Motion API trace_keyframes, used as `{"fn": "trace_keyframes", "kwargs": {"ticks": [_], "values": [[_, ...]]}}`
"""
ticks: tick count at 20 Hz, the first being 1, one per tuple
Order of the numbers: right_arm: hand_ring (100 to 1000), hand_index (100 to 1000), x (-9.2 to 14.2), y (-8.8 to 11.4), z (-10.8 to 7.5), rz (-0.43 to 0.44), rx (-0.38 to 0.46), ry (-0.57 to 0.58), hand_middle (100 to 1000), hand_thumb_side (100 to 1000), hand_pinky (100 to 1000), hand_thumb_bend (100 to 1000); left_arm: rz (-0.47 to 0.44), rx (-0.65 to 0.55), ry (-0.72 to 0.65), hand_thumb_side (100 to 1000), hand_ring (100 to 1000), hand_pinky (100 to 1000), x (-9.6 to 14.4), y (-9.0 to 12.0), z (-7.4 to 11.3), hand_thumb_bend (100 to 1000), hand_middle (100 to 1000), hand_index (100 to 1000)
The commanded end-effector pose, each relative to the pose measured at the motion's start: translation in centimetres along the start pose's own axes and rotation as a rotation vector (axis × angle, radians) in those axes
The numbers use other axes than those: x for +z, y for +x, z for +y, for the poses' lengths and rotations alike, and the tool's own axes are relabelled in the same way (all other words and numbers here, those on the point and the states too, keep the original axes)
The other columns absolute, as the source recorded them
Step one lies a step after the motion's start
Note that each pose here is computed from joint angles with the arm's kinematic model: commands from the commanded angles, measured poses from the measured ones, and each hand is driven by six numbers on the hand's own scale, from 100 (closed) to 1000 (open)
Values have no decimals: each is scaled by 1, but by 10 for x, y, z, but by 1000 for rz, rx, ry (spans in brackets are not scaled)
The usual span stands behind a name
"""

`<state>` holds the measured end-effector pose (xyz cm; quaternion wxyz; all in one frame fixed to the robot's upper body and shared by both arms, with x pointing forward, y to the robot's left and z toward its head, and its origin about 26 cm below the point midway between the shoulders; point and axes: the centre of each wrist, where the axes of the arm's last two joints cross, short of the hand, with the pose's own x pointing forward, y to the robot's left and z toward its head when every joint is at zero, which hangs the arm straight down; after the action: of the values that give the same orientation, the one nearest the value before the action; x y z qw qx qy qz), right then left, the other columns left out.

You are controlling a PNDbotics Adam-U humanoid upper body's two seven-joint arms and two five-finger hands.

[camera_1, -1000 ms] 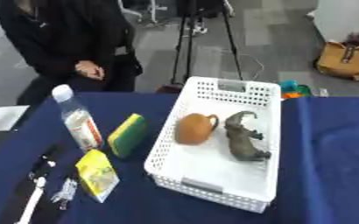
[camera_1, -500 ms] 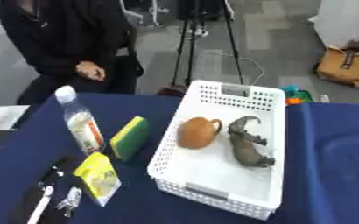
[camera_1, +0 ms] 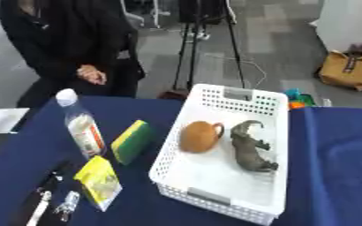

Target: Pick up objects on the table and place them in the box.

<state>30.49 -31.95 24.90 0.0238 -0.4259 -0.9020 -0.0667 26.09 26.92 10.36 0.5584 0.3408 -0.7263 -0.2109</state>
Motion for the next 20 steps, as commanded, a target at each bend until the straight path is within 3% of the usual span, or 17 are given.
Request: {"fn": "trace_keyframes", "kwargs": {"ticks": [1, 3, 8, 20], "values": [[427, 510, -9, 4, -3, -31, 3, -18, 362, 943, 456, 100, -2, 11, 10, 1000, 1000, 1000, 1, 3, 4, 189, 1000, 1000], [426, 509, -9, 4, -3, -31, 4, -17, 361, 944, 455, 100, -4, 30, 2, 1000, 1000, 1000, 1, 3, 3, 228, 1000, 1000], [424, 506, -9, 3, -3, -33, 8, -17, 359, 946, 453, 100, 7, 3, -10, 1000, 1000, 1000, 1, 2, 3, 226, 1000, 1000], [419, 498, -9, 3, -3, -34, 7, -15, 351, 957, 447, 100, 78, -159, -31, 1000, 1000, 1000, 1, 0, 6, 164, 1000, 1000]]}}
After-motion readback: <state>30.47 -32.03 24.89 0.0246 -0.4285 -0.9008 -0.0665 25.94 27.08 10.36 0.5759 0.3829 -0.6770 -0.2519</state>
